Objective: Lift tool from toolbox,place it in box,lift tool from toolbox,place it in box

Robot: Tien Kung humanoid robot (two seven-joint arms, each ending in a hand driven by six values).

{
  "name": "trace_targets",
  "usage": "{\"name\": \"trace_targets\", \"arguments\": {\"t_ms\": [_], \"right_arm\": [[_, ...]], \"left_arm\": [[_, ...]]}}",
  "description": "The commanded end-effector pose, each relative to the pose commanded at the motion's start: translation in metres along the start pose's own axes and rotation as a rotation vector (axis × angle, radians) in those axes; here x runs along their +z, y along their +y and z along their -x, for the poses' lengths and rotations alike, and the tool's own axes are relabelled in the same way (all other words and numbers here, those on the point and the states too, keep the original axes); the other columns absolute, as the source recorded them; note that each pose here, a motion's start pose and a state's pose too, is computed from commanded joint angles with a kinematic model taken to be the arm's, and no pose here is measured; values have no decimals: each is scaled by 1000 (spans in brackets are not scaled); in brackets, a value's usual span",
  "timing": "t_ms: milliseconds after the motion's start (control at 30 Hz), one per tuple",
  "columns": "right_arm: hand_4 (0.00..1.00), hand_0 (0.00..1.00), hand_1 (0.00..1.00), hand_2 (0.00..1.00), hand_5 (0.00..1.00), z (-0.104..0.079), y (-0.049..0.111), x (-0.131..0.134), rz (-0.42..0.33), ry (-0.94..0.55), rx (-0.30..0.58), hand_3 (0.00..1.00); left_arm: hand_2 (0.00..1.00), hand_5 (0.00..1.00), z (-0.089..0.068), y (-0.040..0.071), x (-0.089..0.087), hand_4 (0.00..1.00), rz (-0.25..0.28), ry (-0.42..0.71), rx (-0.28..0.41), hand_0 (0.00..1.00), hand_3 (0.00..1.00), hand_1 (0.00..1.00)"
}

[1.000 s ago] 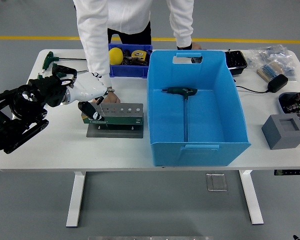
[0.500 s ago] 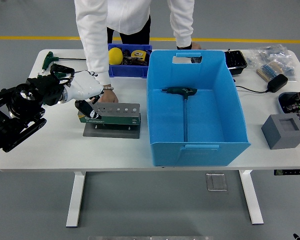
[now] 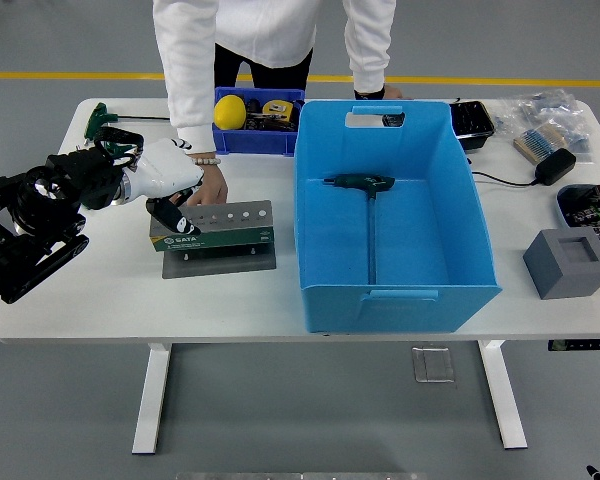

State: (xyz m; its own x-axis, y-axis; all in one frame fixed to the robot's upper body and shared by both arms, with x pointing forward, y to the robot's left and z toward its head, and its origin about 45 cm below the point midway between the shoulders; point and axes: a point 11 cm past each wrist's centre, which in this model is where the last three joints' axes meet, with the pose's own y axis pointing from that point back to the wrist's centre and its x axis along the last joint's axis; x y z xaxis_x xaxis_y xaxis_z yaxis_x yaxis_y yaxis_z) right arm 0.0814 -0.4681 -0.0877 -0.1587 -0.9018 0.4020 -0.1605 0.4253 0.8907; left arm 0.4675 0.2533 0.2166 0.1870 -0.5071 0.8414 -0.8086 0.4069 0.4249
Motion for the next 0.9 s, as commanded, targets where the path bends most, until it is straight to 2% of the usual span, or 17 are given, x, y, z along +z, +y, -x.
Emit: {"name": "trace_targets", "arguments": {"t_ms": [133,167,333,367,533,567,733,767,900], "right_arm": [[971,612,549,663,930,0,0,0,-1,0,0,748],[971,613,549,663,929,0,0,0,-1,0,0,748],[971,613,549,663,929,0,0,-1,-2,0,0,748],[971,613,549,663,929,0,0,-1,-3,0,0,748],[971,613,549,663,929,0,0,-1,-2,-1,0,748],[971,613,549,663,930,0,0,-1,-2,0,0,748],[971,613,549,663,930,0,0,-1,-1,1,0,748],[971,613,550,663,930,0,0,-1,-1,1,-1,748],[971,613,550,663,930,1,0,0,0,1,-1,748]], "left_arm": [[261,728,-1,0,0,901,2,-1,8,780,249,295],[219,717,-1,0,0,896,3,-1,10,636,215,242],[219,717,-1,0,-3,896,-3,-10,21,636,215,242],[180,685,-1,0,-4,894,-5,-10,26,428,170,183],[180,685,-5,1,-5,894,-6,-11,66,428,170,183],[136,609,-7,1,-6,920,-5,-12,79,317,132,143],[136,609,-11,2,-8,920,1,-17,132,317,132,143],[102,503,-11,2,-9,944,2,-20,144,199,92,90],[102,503,-16,4,-10,944,11,-30,198,199,92,90]]}}
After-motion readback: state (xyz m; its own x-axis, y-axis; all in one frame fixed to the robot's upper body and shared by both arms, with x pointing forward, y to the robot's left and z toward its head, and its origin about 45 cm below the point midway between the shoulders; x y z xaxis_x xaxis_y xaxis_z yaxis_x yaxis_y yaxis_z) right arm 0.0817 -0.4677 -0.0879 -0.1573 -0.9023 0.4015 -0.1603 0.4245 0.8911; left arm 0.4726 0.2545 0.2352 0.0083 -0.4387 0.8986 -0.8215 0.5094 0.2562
